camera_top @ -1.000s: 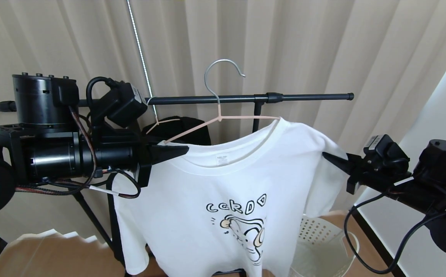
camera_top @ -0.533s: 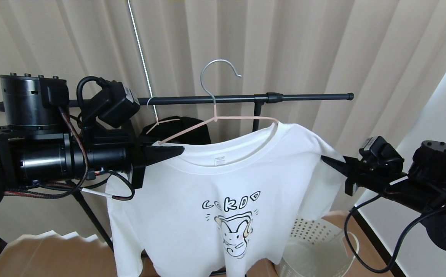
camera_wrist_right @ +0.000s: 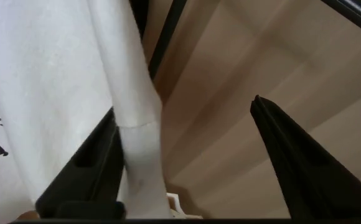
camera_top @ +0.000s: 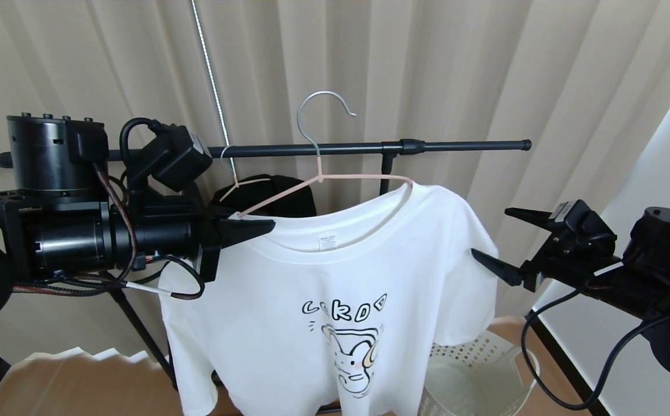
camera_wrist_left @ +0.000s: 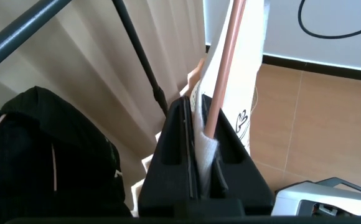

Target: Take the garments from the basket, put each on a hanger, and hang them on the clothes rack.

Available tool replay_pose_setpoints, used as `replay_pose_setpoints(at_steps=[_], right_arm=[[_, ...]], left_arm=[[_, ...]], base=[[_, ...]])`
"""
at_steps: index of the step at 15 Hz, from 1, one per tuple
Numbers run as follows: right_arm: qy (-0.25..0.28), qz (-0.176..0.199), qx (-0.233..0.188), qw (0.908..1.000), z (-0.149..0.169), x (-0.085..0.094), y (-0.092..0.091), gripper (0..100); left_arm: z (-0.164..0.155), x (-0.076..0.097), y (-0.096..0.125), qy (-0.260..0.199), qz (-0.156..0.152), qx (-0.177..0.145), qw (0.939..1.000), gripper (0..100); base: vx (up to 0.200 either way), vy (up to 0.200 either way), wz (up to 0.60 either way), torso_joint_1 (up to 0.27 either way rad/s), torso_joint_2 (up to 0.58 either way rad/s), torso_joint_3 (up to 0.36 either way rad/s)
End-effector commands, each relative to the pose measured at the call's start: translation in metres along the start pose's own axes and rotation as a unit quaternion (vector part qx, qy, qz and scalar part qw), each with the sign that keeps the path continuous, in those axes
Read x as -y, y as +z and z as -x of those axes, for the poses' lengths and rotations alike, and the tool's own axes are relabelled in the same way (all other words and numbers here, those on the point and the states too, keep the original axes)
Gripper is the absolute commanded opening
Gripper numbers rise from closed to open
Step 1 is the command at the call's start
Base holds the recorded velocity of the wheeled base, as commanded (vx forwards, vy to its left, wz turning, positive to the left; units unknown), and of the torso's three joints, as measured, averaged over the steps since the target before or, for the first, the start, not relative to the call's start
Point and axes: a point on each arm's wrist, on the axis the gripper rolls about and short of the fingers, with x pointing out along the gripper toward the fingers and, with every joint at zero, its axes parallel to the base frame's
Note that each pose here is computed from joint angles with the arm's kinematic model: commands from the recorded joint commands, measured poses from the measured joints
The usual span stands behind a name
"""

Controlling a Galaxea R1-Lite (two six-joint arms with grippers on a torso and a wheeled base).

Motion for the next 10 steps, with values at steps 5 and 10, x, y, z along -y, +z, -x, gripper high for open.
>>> replay_pose_setpoints(at_steps=[5, 10], right_arm=[[-0.004, 0.005, 0.006, 1.0, 0.002, 0.001, 0.005, 100], [-0.005, 0.005, 0.007, 1.0, 0.002, 0.001, 0.005, 100]], left_arm=[[-0.01, -0.007, -0.022, 0.025, 0.029, -0.044, 0.9983, 0], [-0.015, -0.004, -0.039, 0.043, 0.067, -0.083, 0.9934, 0]], base=[[0.0, 0.0, 0.0, 0.0, 0.0, 0.0], [0.0, 0.0, 0.0, 0.0, 0.0, 0.0]])
